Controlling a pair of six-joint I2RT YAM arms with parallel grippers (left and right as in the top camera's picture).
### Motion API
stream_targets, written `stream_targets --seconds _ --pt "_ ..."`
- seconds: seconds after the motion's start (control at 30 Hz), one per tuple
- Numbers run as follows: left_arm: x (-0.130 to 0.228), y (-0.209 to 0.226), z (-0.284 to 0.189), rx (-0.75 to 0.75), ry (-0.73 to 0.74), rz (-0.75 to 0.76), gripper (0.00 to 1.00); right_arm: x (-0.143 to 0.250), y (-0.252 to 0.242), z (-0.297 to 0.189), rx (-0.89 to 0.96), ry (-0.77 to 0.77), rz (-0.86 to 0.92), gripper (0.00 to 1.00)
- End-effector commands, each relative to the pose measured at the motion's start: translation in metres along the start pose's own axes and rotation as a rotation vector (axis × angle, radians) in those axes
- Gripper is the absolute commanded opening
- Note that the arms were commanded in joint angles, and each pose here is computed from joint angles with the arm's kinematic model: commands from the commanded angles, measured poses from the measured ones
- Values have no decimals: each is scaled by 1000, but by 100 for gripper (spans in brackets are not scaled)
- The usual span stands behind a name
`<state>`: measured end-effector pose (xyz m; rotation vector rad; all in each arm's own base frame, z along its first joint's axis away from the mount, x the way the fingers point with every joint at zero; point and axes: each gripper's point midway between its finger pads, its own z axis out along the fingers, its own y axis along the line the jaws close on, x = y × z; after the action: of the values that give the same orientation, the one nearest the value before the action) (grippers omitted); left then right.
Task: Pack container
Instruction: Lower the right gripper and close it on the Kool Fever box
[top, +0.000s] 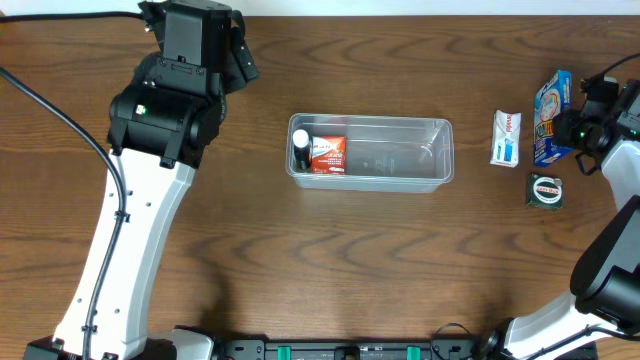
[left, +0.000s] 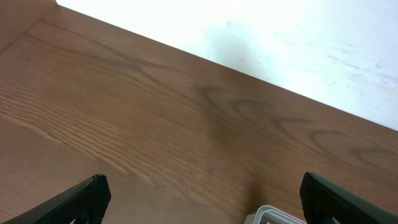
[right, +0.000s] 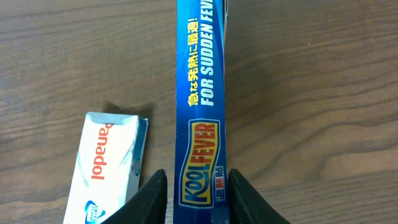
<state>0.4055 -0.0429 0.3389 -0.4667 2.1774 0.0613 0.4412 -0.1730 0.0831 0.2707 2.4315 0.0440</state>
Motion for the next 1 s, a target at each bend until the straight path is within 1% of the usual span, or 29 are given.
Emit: stream_targets --seconds 0.0,0.1,0.37,0.5,0.67,0.73,0.77,0.93,0.97 --pt "-5 4 -2 -13 -16 7 98 -3 4 1 -9 -3 3 29" --pt "-5 4 -2 -13 -16 7 98 -4 4 1 -9 -4 3 26" --pt "-5 4 -2 -13 -16 7 98 -5 4 1 -8 -7 2 25" --pt "-5 4 -2 -13 -16 7 98 -16 4 -9 -4 -31 -5 24" --pt "-5 4 -2 -13 -16 7 98 -50 9 -44 10 -122 -46 22" --pt "-5 4 -2 -13 -16 7 98 -61 13 -62 7 -150 -56 24" --pt "-5 4 -2 -13 -16 7 98 -66 17 -70 -1 -162 -61 27" --pt "-5 4 -2 -13 -16 7 98 -89 50 -116 -36 -253 -152 26" --pt "-5 4 -2 -13 -16 7 98 -94 63 -128 -48 -279 -179 25"
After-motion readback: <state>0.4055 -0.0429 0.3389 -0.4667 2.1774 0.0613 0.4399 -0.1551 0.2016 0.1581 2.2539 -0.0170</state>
